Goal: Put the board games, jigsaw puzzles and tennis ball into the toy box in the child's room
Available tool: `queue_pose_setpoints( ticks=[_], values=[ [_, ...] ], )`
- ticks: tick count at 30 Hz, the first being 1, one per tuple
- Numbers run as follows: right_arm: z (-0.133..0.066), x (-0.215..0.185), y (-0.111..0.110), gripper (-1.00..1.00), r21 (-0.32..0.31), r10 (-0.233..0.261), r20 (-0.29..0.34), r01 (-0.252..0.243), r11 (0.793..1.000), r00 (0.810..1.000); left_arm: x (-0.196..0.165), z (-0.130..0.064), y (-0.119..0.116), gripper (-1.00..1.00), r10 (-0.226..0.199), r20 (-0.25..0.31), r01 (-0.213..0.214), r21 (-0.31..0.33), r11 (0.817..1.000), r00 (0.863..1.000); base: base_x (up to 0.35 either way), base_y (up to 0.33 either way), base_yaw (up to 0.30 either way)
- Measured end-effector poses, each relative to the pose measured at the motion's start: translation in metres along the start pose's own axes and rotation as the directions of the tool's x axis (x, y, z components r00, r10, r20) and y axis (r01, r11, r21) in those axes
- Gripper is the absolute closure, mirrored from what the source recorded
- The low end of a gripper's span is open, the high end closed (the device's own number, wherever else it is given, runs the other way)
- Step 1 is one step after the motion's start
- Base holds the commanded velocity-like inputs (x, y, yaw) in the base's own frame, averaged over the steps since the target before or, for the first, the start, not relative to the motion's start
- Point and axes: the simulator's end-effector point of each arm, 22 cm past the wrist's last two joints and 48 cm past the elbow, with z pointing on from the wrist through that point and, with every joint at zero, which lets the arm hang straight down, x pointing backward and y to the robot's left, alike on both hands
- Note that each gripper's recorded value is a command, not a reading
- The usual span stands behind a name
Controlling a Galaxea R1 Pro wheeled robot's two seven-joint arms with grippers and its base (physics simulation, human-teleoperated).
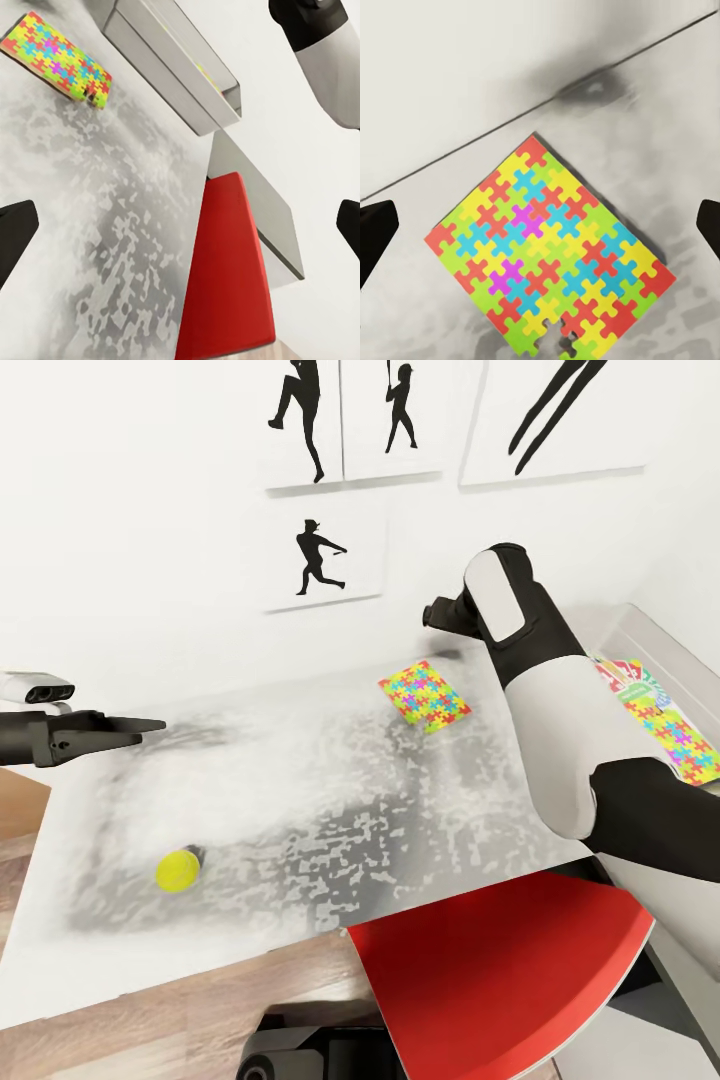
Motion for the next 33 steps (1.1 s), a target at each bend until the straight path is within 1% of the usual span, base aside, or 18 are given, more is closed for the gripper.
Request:
queue_pose_setpoints(
  ticks=[4,7,10,13,17,33],
  values=[
    [0.003,-0.002,0.000,-1.00,0.005,0.022,0.020,-0.022,1.000,1.000,0.000,0.000,0.000,-1.00,0.001,0.000,-0.001,0.000,1.000,1.000,0.000,0.000,0.000],
    [0.014,0.010,-0.004,-1.00,0.022,0.033,-0.003,-0.033,0.999,0.999,0.000,0.001,0.000,-1.00,0.000,-0.001,0.000,0.001,1.000,1.000,0.000,0.000,0.000],
    [0.032,0.030,-0.013,-1.00,0.057,0.052,-0.038,-0.050,0.997,0.998,0.001,0.001,0.000,-1.00,-0.001,-0.001,0.001,0.001,1.000,1.000,0.000,0.000,0.000],
    [0.037,0.037,-0.017,-1.00,0.072,0.058,-0.046,-0.055,0.996,0.997,0.001,0.001,0.000,-1.00,-0.001,-0.001,0.001,0.001,1.000,1.000,0.042,0.000,0.000],
    [0.039,0.040,-0.018,-1.00,0.078,0.059,-0.048,-0.055,0.995,0.997,0.001,0.001,0.000,-1.00,-0.001,-0.001,0.001,0.001,1.000,1.000,0.116,0.000,0.000],
    [0.037,0.036,-0.017,-1.00,0.074,0.057,-0.039,-0.054,0.996,0.998,0.001,0.001,0.000,-1.00,-0.002,-0.001,0.002,0.001,1.000,1.000,0.040,0.000,0.000]
  ],
)
